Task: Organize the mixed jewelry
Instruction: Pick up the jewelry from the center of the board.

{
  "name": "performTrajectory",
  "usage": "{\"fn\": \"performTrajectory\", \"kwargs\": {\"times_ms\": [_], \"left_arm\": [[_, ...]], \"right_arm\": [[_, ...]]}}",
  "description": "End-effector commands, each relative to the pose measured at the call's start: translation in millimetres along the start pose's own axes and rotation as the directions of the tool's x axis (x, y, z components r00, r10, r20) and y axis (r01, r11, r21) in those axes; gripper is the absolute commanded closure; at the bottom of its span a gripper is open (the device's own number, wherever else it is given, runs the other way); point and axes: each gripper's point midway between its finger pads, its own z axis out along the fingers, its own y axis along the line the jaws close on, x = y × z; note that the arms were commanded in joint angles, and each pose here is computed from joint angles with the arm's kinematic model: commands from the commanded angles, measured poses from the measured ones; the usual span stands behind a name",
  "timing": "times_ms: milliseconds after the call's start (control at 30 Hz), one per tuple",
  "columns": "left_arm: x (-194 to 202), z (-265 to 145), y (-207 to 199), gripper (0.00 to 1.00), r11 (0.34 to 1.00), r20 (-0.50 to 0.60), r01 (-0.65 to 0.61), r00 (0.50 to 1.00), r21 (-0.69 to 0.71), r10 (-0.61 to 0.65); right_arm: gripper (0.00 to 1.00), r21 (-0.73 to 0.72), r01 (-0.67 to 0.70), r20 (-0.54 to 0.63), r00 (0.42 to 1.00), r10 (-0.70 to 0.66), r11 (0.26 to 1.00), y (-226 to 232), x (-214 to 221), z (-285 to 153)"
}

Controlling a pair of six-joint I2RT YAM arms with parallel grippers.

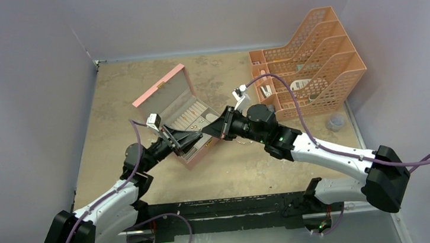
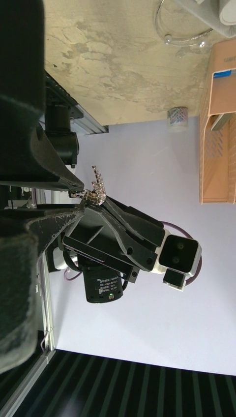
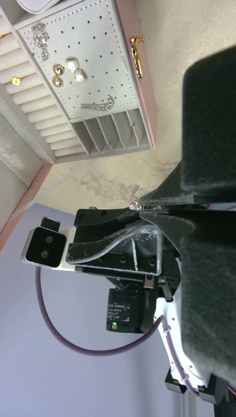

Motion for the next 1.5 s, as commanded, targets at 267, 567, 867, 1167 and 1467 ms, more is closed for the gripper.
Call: {"fn": "performTrajectory", "kwargs": {"times_ms": [267, 567, 867, 1167, 1467], "left_arm": [[-1.3, -4.4, -16.3, 0.82, 0.996, 0.016, -0.049, 0.999, 0.07, 0.048], [-3.7, -3.9, -8.3, 0.58, 0.999, 0.027, -0.043, 0.999, 0.026, 0.042], [-1.4, -0.5, -10.5, 0.78, 0.998, 0.001, -0.056, 0.998, 0.038, 0.056], [-1.9, -2.0, -11.6, 0.92, 0.996, 0.011, -0.074, 0.997, 0.043, 0.074], [-6.2, -5.3, -7.1, 1.0, 0.997, 0.046, -0.075, 0.996, 0.015, 0.074]], "right_arm": [[1.0, -0.052, -0.012, 0.047, 0.999, 0.014, 0.999, 23.6, -18.0, -0.1], [1.0, -0.05, -0.008, 0.041, 0.999, 0.01, 0.999, 23.5, -17.1, 0.2], [1.0, -0.057, -0.024, 0.035, 0.999, 0.026, 0.998, 25.7, -17.2, 1.3], [1.0, -0.035, -0.038, 0.034, 0.999, 0.039, 0.999, 20.4, -17.3, 2.3], [1.0, -0.026, -0.044, 0.043, 0.998, 0.045, 0.999, 18.1, -19.4, 1.9]]}}
